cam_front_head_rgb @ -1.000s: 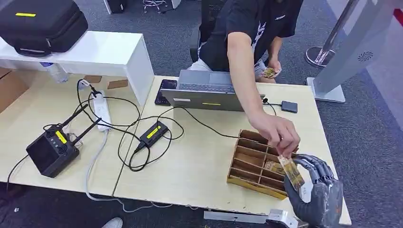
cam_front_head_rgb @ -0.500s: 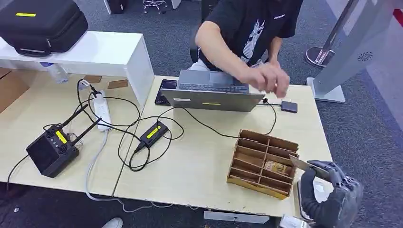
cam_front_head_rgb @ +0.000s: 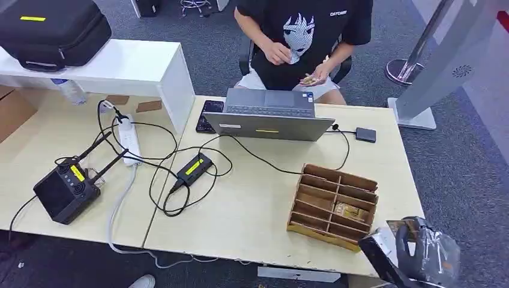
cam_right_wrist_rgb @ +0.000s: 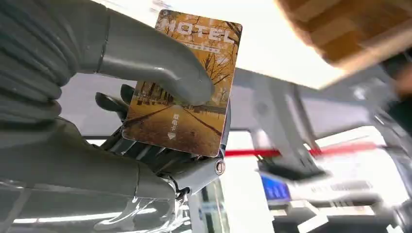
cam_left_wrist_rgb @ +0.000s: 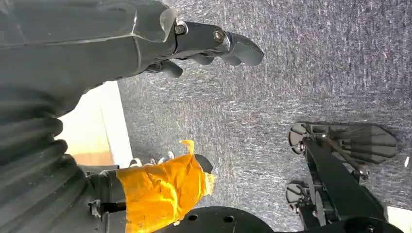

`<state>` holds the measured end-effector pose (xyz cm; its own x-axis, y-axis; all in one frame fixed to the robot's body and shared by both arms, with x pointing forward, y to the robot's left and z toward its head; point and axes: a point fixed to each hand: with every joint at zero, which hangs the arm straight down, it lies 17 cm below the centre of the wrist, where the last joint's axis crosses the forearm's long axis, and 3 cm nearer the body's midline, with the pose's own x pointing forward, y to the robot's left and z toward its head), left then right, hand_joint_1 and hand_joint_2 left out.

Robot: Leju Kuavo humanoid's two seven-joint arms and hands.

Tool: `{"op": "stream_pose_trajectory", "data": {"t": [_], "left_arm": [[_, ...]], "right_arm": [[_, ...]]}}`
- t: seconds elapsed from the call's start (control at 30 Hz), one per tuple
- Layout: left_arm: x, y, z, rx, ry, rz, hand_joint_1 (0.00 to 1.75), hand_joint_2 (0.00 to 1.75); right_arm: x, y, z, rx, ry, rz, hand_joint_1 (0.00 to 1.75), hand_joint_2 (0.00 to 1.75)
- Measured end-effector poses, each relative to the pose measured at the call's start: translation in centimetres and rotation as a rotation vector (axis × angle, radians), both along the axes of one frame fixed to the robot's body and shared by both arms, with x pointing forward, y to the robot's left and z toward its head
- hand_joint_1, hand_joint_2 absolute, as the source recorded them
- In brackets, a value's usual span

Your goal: Pass the card to the sensor for recognition and then transmit it.

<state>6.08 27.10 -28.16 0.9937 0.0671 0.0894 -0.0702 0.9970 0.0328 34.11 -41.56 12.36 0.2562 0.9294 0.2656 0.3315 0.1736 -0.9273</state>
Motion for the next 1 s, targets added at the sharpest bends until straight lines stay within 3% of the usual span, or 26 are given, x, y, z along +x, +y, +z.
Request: {"op": "stream_pose_trajectory", "data": {"t": [0.67, 1.0], "left_arm": [[0.1, 0.0, 0.0, -0.004, -0.004, 0.015, 0.0, 1.75], [0.0, 0.0, 0.0, -0.005, -0.004, 0.026, 0.0, 1.75]], "right_arm": [[0.3, -1.9, -4.9, -0.011, 0.208, 0.01, 1.75, 1.75], [0.7, -1.0, -4.3, -0.023, 0.182, 0.042, 1.75, 1.75]]}}
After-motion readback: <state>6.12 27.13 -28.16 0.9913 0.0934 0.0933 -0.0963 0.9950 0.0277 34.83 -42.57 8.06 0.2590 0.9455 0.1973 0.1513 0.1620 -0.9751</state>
